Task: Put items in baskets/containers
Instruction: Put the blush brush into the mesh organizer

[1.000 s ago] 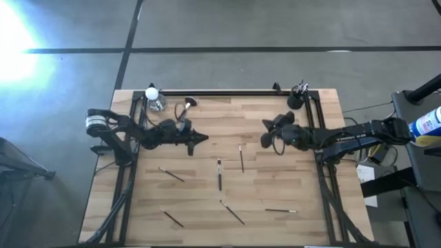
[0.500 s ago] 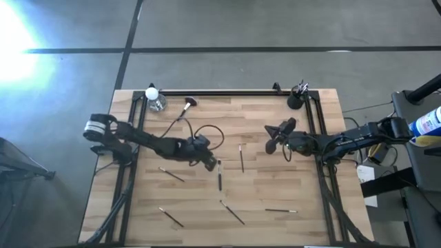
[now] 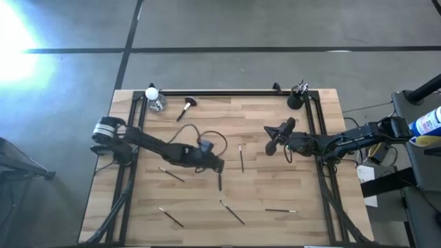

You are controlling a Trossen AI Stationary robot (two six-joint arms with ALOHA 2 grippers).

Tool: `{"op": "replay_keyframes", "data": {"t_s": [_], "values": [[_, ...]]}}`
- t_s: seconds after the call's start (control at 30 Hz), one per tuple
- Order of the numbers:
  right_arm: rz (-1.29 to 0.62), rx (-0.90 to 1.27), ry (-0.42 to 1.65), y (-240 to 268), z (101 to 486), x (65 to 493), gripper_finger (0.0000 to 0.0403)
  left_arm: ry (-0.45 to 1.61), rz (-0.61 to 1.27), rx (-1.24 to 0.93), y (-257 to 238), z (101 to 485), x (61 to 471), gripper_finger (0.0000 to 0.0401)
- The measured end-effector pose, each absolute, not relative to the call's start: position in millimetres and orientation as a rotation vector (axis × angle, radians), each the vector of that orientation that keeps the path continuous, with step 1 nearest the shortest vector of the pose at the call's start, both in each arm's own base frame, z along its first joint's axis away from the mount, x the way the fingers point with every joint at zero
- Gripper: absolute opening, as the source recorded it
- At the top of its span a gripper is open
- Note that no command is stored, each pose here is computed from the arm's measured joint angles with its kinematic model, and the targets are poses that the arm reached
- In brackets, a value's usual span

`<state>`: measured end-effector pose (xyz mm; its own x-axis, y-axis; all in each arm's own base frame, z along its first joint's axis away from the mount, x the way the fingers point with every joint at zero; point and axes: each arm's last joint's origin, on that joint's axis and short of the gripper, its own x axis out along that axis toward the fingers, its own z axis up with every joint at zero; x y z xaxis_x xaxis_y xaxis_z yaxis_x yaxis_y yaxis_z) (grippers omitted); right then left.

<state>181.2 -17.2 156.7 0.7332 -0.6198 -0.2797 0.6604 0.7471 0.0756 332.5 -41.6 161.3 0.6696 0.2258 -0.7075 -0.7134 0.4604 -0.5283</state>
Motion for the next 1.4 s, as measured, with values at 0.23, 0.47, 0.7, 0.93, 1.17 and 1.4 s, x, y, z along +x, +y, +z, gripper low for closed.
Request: {"op": "replay_keyframes", "data": {"t_s": [0.23, 0.47, 0.7, 0.93, 1.17, 1.4], "values": [[-0.709, 0.172, 0.249, -17.2, 155.2, 180.4, 0.0008, 0.731, 0.704, -0.868, -43.9, 151.6, 351.1, 0.015], [-0.71, 0.176, 0.251, -17.3, 153.8, 179.5, 0.0008, 0.715, 0.722, -0.892, -44.2, 141.5, 354.8, 0.0142], [-0.711, 0.179, 0.251, -17.2, 153.1, 179.1, 0.0008, 0.695, 0.735, -0.874, -44.5, 130.6, 359.8, 0.0081], [-0.712, 0.189, 0.248, -17.2, 152.8, 178.9, 0.0008, 0.669, 0.731, -0.76, -52.4, 134.1, 357.5, 0.0007], [-0.685, 0.218, 0.254, -16.5, 151.9, 179.1, 0.0008, 0.519, 0.672, -0.609, -51.3, 176.8, 340.1, 0.0002], [-0.579, 0.294, 0.269, -10.8, 145.8, 185.3, 0.0008, 0.206, 0.499, -0.594, -33.1, 182.5, 300.8, 0.0001]]}}
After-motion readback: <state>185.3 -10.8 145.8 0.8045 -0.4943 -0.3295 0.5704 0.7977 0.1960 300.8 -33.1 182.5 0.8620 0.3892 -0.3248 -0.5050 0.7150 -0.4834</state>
